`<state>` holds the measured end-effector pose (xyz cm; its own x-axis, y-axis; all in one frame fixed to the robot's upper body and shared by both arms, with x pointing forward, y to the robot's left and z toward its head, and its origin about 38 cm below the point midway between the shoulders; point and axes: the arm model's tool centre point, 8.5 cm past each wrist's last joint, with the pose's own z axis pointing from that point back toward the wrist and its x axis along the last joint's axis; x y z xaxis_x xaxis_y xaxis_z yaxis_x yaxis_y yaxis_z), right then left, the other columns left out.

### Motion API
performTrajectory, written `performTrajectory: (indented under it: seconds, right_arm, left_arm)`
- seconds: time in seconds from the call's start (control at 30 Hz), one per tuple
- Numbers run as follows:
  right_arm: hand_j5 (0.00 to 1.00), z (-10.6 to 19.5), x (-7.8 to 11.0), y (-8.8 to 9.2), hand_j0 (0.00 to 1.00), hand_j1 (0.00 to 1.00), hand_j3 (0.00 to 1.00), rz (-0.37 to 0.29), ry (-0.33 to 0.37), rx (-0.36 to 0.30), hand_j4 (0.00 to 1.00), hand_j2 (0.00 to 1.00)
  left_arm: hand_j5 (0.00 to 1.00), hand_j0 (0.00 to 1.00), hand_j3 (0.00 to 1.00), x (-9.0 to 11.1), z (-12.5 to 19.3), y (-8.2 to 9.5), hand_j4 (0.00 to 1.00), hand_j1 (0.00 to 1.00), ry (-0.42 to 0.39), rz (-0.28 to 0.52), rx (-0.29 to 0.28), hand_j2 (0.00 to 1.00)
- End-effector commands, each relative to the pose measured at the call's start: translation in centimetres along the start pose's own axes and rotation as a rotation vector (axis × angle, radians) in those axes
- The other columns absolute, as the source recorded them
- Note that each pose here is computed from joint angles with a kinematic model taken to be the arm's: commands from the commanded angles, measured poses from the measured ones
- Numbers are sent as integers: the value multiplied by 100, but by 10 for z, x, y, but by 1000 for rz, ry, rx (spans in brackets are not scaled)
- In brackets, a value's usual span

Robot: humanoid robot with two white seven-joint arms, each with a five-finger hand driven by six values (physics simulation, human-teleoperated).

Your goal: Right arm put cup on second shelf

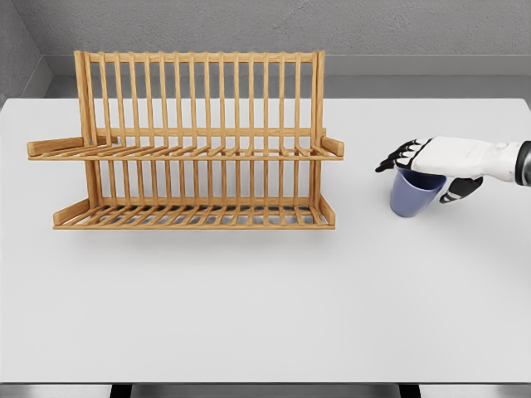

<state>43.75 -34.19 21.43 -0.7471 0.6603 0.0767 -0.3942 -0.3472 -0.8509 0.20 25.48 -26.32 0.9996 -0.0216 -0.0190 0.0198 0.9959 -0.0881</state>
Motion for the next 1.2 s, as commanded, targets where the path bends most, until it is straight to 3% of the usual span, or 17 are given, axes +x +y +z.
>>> performTrajectory:
  seconds: [0.0, 0.07, 0.2, 0.5, 0.83, 1.17]
  right_arm:
    - [87, 0, 0, -1, 87, 87, 87, -4, -1, -4, 87, 87]
    - [74, 0, 1, -1, 74, 74, 74, -3, -2, -5, 74, 74]
    - [67, 0, 1, -1, 67, 67, 67, -3, -3, -3, 67, 67]
    - [67, 6, -1, -10, 67, 67, 67, 12, 7, -22, 67, 67]
    - [67, 16, -2, -39, 67, 67, 67, 59, 21, -71, 67, 67]
    - [64, 26, -6, -55, 64, 64, 64, 72, 39, -116, 64, 64]
  left_arm:
    - [100, 100, 100, 0, 0, 0, 100, 100, 0, 0, 0, 100]
    - [100, 100, 100, 0, 0, 0, 100, 100, 0, 0, 0, 100]
    - [100, 100, 100, 0, 0, 0, 100, 100, 0, 0, 0, 100]
    - [100, 100, 100, 0, 0, 0, 100, 100, 0, 0, 0, 100]
    - [100, 100, 100, 0, 0, 0, 100, 100, 0, 0, 0, 100]
    - [100, 100, 100, 0, 0, 0, 100, 100, 0, 0, 0, 100]
